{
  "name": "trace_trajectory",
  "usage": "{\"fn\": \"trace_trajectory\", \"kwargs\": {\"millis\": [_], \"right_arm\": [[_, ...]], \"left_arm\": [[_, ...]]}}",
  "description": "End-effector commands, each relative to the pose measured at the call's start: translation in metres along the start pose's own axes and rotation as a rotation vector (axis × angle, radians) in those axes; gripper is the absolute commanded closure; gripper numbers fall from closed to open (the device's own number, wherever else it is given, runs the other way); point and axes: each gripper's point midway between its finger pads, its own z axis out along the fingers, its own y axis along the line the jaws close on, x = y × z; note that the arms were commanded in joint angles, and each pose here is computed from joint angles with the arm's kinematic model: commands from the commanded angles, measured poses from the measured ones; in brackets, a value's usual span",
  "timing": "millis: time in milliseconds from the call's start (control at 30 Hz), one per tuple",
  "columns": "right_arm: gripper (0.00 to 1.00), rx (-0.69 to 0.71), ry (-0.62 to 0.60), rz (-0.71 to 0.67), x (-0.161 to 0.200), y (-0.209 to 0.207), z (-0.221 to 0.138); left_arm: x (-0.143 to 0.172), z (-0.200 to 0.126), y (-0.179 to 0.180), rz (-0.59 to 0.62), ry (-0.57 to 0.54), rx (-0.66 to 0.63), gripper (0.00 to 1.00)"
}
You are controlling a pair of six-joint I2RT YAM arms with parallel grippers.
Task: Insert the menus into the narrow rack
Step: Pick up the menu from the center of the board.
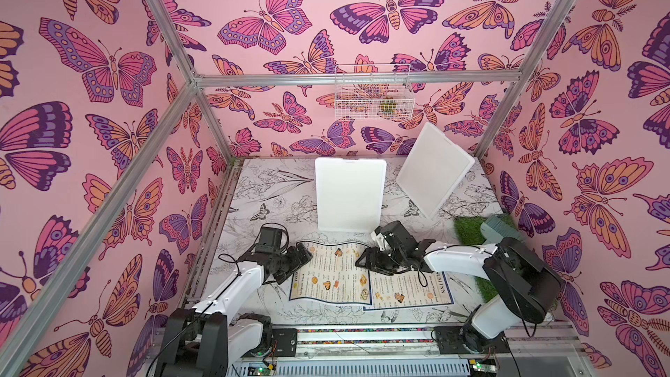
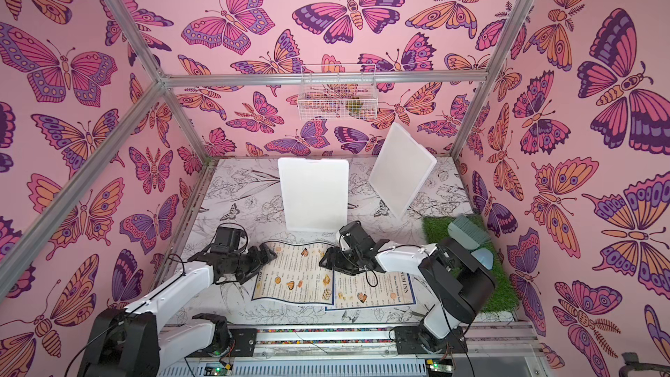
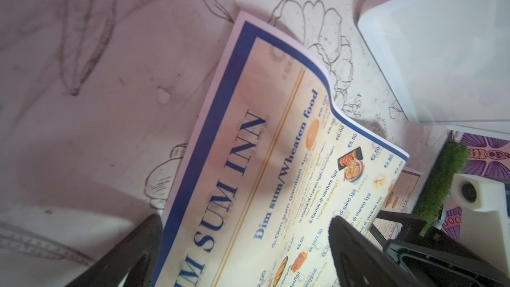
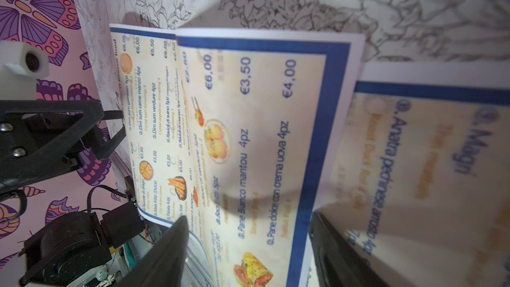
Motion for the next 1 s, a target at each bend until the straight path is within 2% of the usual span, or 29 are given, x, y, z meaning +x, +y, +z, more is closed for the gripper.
{"fn": "trace_trajectory", "kwargs": {"millis": [0, 333, 967], "right_arm": [[0.27, 0.117, 0.049, 0.048, 0.020, -0.037, 0.008], [0.26, 0.146, 0.043, 0.054, 0.021, -0.045, 0.007], [0.26, 0.142, 0.040, 0.053, 0.023, -0.047, 0.008]], "left_arm": [[0.026, 0.009, 0.007, -0.024, 0.101, 0.027, 0.03], [0.030, 0.006, -0.029, 0.030, 0.094, 0.232, 0.02], [0.044, -0.001, -0.072, 0.162, 0.117, 0.360, 0.01]]}}
